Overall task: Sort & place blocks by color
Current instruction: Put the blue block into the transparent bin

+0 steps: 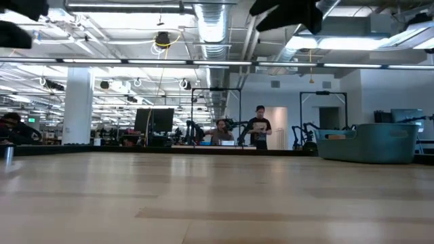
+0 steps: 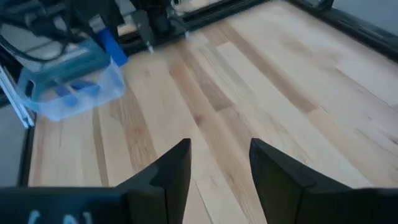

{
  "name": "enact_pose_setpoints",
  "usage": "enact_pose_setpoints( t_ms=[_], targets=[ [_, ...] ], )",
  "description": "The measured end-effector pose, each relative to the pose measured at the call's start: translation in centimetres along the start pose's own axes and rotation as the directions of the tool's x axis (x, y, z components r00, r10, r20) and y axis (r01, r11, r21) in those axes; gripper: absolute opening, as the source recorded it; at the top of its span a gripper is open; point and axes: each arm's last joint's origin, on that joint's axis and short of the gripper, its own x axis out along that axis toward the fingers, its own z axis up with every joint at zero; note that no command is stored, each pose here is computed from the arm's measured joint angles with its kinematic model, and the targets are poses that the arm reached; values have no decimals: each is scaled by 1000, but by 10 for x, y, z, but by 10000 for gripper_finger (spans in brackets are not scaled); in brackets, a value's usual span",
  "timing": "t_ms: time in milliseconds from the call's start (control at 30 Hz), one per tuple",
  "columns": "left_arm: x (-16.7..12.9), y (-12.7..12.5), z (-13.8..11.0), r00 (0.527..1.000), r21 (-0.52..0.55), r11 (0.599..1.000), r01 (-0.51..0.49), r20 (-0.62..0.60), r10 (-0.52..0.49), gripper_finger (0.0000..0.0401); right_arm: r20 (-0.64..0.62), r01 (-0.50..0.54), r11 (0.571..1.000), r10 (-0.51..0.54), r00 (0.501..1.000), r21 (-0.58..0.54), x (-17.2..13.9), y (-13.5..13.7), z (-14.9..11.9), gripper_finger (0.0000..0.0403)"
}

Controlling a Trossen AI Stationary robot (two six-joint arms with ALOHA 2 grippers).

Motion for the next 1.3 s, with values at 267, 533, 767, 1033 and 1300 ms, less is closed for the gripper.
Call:
enact_pose_setpoints(
  t_ms=[267, 533, 767, 1033, 1300],
  targets=[
    [7, -13, -22, 992, -49, 996, 78, -99, -83, 75, -16, -2, 1000, 2, 1000, 24, 3, 3, -5, 176],
    [23, -23, -40, 989, -78, 990, 117, -86, -123, 76, -36, -19, 997, 22, 999, 78, 11, 11, -14, 176],
    [21, -25, -41, 989, -99, 989, 113, -88, -121, 89, -19, -33, 994, 35, 999, 102, 10, 14, -13, 176],
    [12, -28, -38, 993, -68, 991, 116, -32, -118, 85, -19, -35, 994, 37, 999, 100, 9, 15, -14, 176],
    [-5, -35, -32, 987, -45, 987, 156, 47, -153, 86, -15, -22, 999, 22, 1000, 37, 11, 12, -12, 178]
  ],
)
